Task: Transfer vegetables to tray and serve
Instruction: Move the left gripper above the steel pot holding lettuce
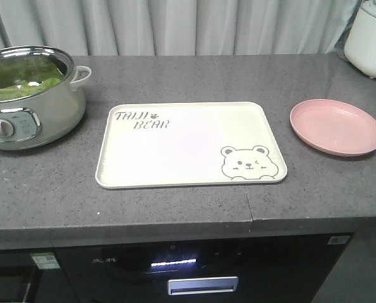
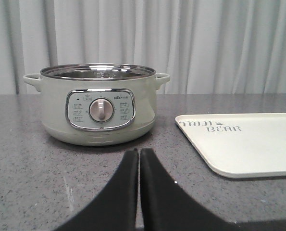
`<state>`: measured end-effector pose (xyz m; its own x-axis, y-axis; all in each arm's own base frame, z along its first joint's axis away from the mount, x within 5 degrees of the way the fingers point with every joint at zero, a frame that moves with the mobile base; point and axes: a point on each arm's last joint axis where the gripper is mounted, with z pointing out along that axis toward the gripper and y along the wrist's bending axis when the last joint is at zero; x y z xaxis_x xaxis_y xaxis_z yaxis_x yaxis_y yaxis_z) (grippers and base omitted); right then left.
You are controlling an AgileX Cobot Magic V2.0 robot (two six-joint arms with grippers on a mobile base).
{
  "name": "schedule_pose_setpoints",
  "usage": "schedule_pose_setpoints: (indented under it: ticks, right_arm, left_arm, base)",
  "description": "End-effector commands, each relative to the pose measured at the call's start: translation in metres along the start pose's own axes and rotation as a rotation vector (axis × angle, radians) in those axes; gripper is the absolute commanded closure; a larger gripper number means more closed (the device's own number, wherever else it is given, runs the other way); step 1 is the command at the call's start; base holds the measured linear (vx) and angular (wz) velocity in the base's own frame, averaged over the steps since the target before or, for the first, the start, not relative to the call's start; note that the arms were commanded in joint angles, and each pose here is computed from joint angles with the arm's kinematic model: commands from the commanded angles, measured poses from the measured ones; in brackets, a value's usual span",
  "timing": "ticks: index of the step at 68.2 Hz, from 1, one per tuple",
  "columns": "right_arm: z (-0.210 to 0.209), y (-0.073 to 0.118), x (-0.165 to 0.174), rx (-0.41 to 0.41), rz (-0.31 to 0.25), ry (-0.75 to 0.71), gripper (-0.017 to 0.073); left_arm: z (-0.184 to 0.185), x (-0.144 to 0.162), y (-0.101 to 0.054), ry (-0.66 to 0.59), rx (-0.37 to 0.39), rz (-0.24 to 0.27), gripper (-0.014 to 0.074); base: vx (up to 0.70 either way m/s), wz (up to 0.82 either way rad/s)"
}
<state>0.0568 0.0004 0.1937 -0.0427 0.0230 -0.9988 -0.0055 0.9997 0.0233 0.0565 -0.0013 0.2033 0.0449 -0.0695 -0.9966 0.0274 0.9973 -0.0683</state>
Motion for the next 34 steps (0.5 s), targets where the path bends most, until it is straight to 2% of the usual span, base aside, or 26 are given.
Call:
schedule_pose_setpoints:
  ticks: [1, 34]
  right_arm:
    - [0.0000, -0.0003, -0.0037, 0.006, -0.010, -0.063, 0.0567]
    - [0.0000, -0.0003, -0.0037, 0.006, -0.010, -0.063, 0.0567]
  left_arm:
    - [-0.0005, 0.0017, 0.0000, -0.057, 0.005, -0.007, 0.0600]
    - [-0.0005, 0.0017, 0.0000, -0.057, 0.005, -0.007, 0.0600]
  base:
    - [0.19, 0.00]
    - [0.17, 0.00]
